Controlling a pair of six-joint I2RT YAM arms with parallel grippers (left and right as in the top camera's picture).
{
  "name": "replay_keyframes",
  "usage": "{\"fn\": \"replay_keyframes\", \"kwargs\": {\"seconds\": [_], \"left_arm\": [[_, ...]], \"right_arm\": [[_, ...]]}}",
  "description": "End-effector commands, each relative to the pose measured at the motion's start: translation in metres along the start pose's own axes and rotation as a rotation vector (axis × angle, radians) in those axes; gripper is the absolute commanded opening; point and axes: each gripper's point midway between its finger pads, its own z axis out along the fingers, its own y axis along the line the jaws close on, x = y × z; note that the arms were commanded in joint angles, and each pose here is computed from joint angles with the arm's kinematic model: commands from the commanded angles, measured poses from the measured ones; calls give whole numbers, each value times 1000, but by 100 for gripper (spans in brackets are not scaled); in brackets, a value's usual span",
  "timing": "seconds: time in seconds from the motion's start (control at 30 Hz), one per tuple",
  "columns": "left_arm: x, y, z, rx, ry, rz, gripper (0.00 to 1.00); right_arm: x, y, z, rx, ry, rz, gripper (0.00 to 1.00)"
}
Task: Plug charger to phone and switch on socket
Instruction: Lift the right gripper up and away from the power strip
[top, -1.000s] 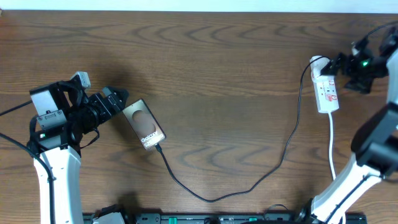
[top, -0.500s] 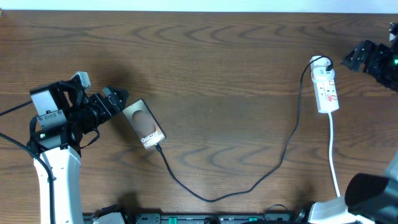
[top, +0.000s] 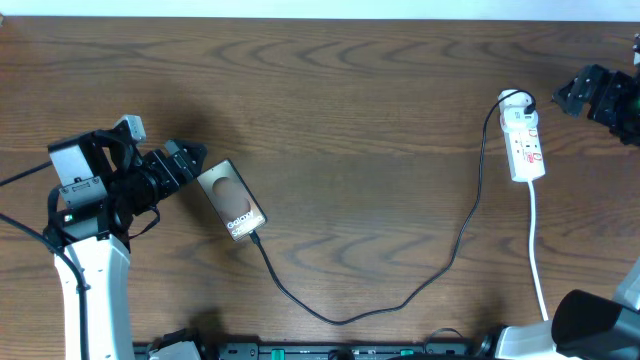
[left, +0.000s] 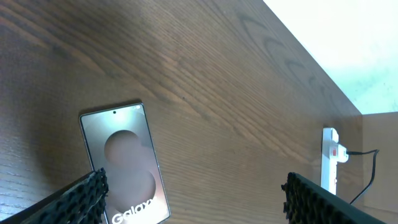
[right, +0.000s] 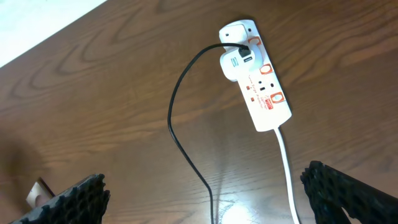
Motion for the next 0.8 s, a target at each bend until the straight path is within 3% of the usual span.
{"fn": "replay_keyframes", "kwargs": {"seconds": [0.0,0.77], "left_arm": [[-2,-3,-3,11,-8,18,88],[-1,-3,-2,8,-4,18,88]], "right_arm": [[-1,3,-3,-1,-9,1,99],[-1,3,-3,-1,-9,2,99]]}}
